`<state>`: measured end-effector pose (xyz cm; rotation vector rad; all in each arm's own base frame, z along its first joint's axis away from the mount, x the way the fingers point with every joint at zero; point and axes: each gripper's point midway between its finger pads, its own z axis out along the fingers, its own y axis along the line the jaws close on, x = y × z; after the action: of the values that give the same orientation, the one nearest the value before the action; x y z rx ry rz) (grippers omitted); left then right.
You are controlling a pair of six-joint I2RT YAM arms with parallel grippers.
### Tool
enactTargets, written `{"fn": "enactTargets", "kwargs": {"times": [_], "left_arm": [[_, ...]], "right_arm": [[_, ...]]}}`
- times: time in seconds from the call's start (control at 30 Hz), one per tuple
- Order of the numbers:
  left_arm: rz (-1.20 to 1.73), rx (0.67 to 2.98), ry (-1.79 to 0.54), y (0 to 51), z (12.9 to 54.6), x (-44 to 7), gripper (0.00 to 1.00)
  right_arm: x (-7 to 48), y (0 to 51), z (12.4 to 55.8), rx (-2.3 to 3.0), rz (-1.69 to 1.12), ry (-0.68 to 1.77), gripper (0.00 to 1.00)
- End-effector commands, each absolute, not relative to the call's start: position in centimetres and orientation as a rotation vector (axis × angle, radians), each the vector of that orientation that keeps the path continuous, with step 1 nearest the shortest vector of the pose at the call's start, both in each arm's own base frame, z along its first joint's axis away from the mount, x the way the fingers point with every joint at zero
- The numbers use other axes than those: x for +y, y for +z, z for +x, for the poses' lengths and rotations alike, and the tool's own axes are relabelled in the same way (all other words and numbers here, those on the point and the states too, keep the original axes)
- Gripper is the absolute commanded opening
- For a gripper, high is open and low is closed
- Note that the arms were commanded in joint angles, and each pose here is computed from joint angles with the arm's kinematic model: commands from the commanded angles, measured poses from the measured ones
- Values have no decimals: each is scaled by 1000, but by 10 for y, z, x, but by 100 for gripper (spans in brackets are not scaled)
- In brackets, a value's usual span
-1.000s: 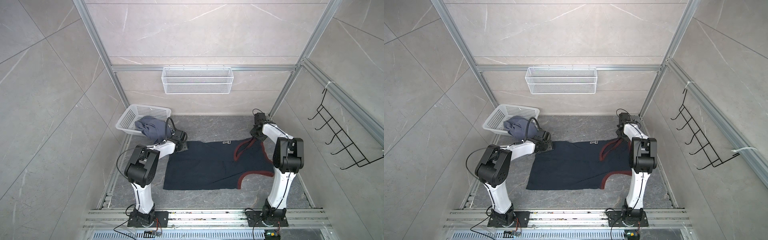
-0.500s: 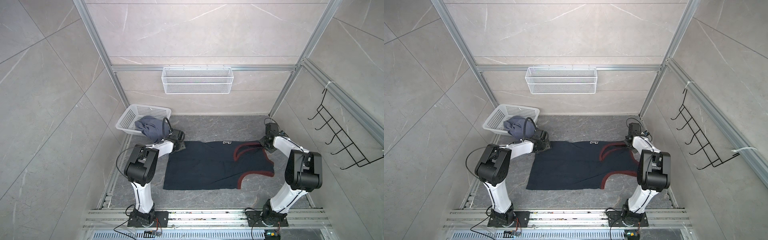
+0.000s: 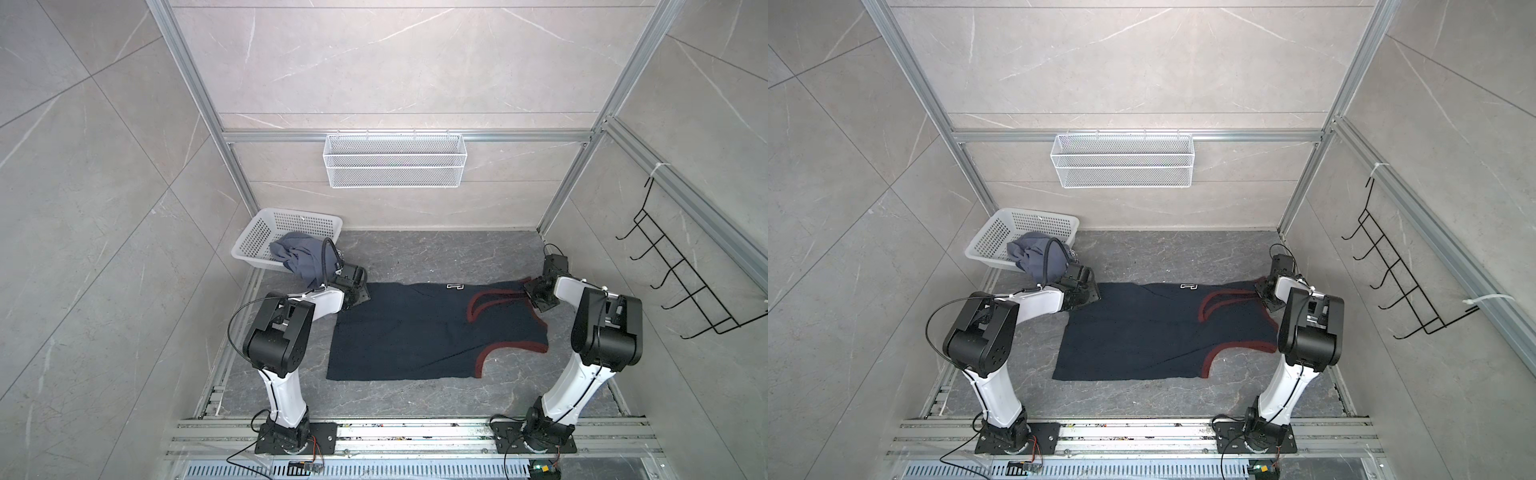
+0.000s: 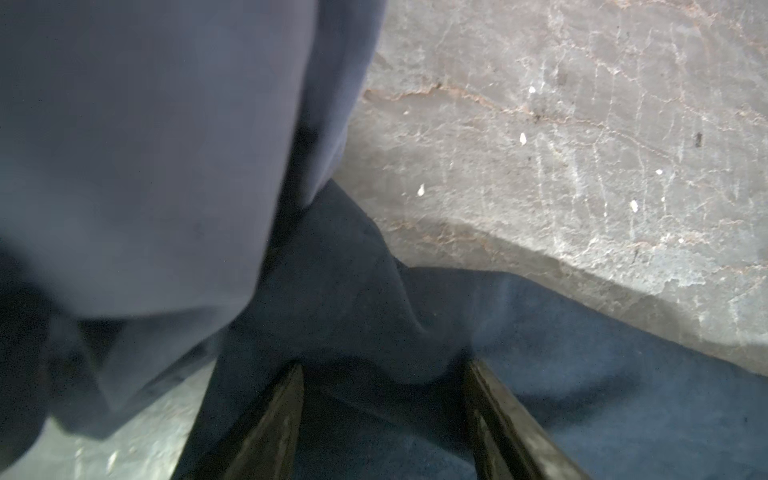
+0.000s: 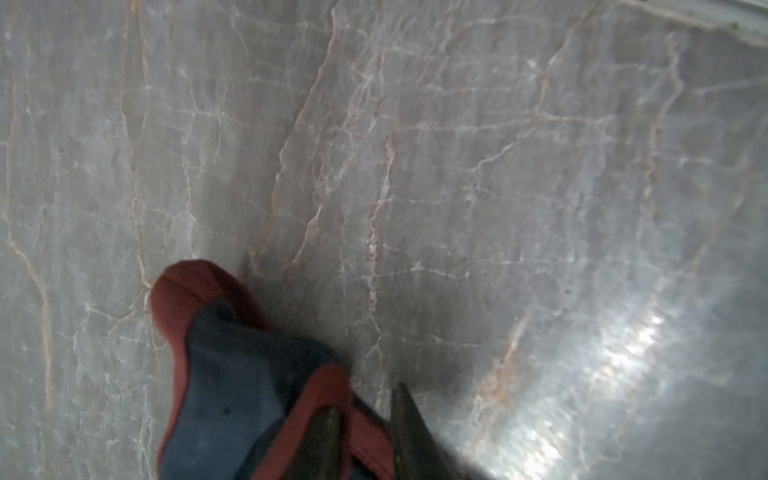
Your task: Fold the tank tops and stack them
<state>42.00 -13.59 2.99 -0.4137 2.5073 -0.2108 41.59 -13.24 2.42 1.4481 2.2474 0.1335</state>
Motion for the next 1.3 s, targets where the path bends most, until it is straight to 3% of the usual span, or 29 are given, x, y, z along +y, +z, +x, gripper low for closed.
{"fn": "enactTargets", "kwargs": {"times": [0.0, 0.1, 0.4, 0.87, 0.9, 0.93, 1.27], "left_arm": [[-471, 2637, -75, 3, 381, -109, 66], [-421, 2628, -108, 18, 380, -113, 66], [-243, 2526, -216, 99, 383, -147, 69], [-311, 2539, -83, 98, 384, -134, 66], [-297, 2543, -104, 97, 385, -138, 66], [-281, 2551, -142, 96, 386, -144, 66], [-145, 2585, -221, 92, 395, -187, 67]], "right_arm": [[-144, 16, 407, 2241, 1534, 135, 38], [-147, 29, 412, 2236, 1506, 175, 52], [-140, 73, 402, 2202, 1410, 199, 80], [-136, 70, 388, 2238, 1444, 184, 86], [-137, 72, 385, 2228, 1446, 171, 89], [-139, 73, 382, 2222, 1453, 151, 98], [-156, 88, 359, 2152, 1520, 42, 99]]}}
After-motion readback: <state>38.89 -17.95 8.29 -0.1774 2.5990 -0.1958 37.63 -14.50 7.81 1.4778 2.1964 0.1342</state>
